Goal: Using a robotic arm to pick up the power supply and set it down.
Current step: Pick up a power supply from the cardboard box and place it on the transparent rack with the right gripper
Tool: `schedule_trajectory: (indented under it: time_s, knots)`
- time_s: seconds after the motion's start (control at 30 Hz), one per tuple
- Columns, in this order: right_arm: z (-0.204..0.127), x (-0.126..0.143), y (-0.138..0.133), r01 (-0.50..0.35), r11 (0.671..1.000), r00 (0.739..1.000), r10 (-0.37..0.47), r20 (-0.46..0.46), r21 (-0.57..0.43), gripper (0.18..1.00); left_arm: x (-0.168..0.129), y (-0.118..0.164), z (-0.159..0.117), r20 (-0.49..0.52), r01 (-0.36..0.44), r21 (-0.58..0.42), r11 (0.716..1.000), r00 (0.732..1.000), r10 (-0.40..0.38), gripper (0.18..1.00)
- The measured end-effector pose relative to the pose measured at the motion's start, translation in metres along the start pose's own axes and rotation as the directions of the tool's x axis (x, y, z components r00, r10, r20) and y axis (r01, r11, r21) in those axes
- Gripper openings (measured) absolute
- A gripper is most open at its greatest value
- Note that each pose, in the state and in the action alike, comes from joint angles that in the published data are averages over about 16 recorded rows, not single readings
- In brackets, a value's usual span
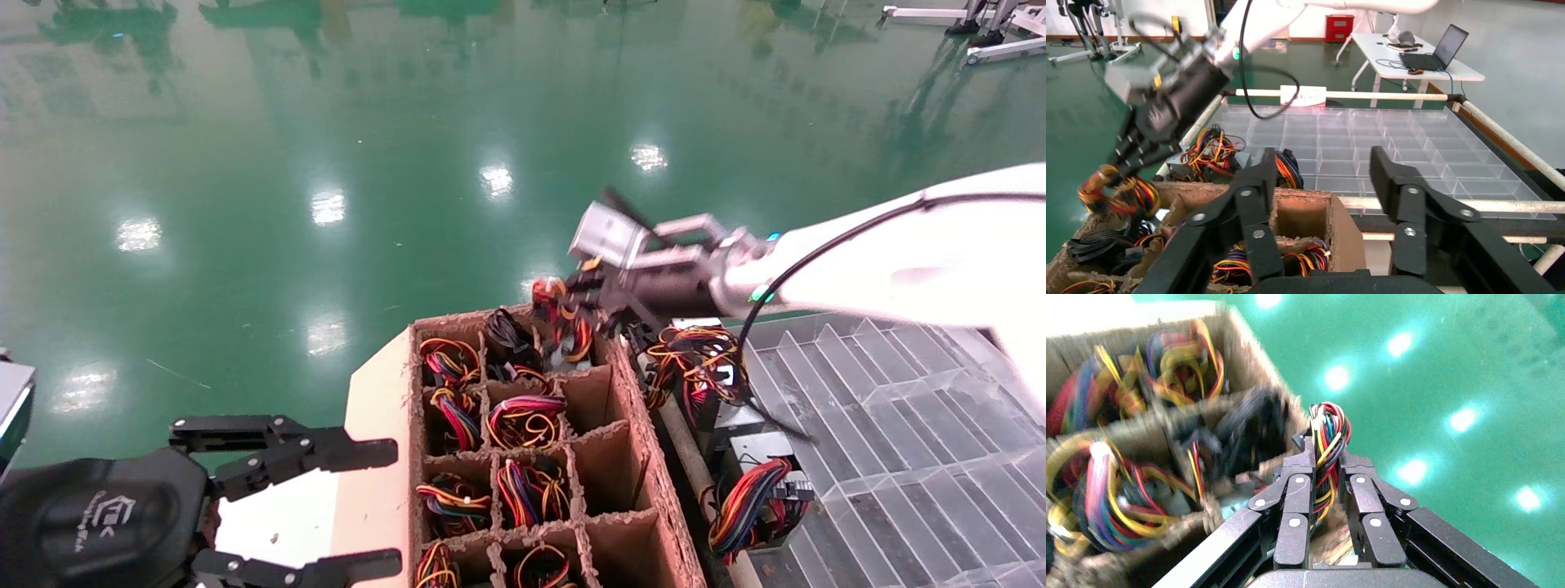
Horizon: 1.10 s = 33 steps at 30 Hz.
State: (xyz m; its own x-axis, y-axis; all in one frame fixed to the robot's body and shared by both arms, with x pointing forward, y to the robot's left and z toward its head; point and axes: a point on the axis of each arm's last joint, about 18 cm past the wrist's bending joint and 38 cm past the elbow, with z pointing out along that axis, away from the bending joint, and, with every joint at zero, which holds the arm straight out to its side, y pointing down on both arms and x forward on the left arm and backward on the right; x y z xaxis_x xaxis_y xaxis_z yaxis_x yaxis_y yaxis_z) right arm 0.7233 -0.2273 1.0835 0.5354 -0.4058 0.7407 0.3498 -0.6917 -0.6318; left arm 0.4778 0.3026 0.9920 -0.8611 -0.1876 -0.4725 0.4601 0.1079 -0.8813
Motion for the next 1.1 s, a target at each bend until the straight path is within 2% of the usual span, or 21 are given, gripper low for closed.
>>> schedule_trajectory:
  time_s: [0.3,0.43,0.6,0.87,1.1]
  knots:
    - [-0.064,0.035,-0.030,-0.037,0.986,0.999,0.042,-0.032,0.161,0.236,0.000,0.000,0.000,0.000,0.000,0.000,1.000,1.000,0.000,0.698]
    - [-0.100,0.050,-0.041,-0.034,0.975,0.997,0.047,-0.054,0.221,0.236,0.000,0.000,0.000,0.000,0.000,0.000,1.000,1.000,0.000,0.797]
    - [-0.153,0.065,-0.049,-0.023,0.959,0.995,0.051,-0.091,0.282,0.236,0.000,0.000,0.000,0.000,0.000,0.000,1.000,1.000,0.000,0.880]
    - [-0.247,0.079,-0.046,0.015,0.950,0.982,0.045,-0.185,0.311,0.236,0.000,0.000,0.000,0.000,0.000,0.000,1.000,1.000,0.000,0.962]
    - [-0.315,0.072,-0.022,0.018,0.966,0.967,0.050,-0.250,0.260,0.235,0.000,0.000,0.000,0.000,0.000,0.000,1.000,1.000,0.000,0.993]
